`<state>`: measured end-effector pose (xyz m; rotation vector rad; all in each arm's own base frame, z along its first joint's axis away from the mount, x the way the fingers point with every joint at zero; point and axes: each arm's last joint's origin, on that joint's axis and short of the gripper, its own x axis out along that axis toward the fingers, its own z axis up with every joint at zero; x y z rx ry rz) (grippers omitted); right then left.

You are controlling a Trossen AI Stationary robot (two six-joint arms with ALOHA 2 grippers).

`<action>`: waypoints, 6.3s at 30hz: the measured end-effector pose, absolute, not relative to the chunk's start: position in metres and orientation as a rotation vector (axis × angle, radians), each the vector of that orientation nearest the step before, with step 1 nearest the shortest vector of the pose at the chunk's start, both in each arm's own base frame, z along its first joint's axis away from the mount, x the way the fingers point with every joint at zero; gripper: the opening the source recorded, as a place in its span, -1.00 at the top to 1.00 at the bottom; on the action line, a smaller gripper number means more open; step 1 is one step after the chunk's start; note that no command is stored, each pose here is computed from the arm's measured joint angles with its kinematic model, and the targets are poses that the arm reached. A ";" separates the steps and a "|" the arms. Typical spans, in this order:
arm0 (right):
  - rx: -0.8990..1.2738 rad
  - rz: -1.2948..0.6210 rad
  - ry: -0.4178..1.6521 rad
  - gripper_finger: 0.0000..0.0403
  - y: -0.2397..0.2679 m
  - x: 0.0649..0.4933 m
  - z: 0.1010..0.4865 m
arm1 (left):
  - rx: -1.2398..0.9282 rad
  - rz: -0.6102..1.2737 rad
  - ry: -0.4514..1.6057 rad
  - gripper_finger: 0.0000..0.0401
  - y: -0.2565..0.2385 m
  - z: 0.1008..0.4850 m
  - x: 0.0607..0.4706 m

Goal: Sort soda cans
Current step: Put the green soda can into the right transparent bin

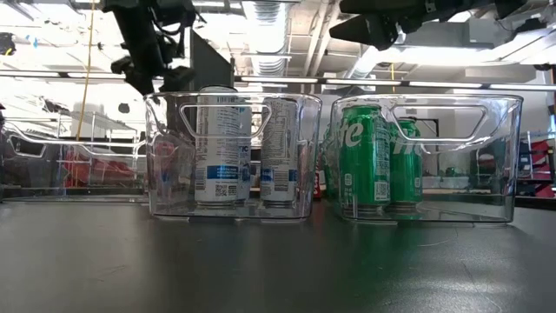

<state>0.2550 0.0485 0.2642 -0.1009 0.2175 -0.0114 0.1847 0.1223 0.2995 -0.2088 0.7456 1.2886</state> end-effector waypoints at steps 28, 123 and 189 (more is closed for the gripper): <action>-0.104 -0.020 0.248 -0.64 0.046 0.255 0.261 | -0.071 0.852 0.629 -0.35 0.068 0.329 0.191; -0.111 -0.028 0.197 -0.64 0.044 0.258 0.265 | -0.581 -0.084 1.245 -0.26 -0.202 0.302 0.218; 0.080 -0.377 0.379 -0.64 -0.136 0.268 0.345 | 0.004 0.821 0.866 0.89 0.116 0.345 0.202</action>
